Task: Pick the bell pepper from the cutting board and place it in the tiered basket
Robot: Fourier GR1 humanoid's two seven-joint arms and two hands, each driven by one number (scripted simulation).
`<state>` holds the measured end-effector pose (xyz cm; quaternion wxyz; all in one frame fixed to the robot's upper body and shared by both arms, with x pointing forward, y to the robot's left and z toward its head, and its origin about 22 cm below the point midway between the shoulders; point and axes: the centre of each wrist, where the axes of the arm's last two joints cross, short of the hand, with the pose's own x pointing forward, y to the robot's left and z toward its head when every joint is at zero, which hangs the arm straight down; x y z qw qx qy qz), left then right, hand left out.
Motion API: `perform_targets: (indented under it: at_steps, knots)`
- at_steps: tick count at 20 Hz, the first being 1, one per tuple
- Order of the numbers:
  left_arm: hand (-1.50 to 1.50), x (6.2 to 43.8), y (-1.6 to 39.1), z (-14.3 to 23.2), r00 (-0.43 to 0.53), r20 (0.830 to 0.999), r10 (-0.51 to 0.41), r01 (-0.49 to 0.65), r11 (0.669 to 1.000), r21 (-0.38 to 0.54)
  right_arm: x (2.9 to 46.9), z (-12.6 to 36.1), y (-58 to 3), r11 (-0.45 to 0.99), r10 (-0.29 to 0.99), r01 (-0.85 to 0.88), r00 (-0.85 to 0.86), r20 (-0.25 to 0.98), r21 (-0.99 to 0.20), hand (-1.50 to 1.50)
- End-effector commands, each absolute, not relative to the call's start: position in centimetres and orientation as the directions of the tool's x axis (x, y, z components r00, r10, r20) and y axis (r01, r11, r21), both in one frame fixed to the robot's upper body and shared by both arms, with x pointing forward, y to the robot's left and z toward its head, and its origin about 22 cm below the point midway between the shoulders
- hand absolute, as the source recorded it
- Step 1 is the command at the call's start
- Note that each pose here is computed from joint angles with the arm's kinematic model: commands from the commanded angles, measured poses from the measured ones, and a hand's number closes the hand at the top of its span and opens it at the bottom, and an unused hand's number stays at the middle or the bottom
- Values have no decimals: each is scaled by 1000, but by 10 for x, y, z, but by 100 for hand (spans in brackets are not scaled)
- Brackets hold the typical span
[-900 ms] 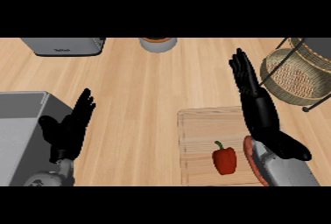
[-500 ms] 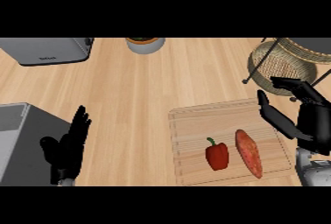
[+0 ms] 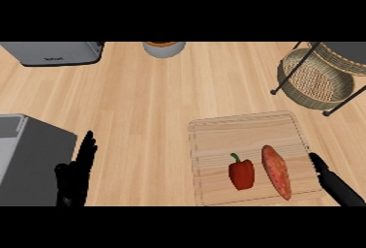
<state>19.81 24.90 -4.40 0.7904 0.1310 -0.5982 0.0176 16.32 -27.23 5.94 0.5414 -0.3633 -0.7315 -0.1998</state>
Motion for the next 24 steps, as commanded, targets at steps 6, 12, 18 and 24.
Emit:
perform_targets:
  at_steps: [6,12,18,24]
  knots:
    - [0,199,251,-46,278,945,-175,-139,966,220,84,63,-259,739,418,445,287,862,-506,-150]
    - [0,205,242,-49,262,949,-173,-118,971,209,69,84,-262,599,586,285,481,652,-749,-150]
    - [0,213,245,-46,265,948,-177,-114,970,213,79,117,-248,475,599,305,575,557,-826,-150]
    - [0,217,245,-40,257,948,-186,-85,973,214,113,101,-218,415,603,235,653,459,-879,-150]
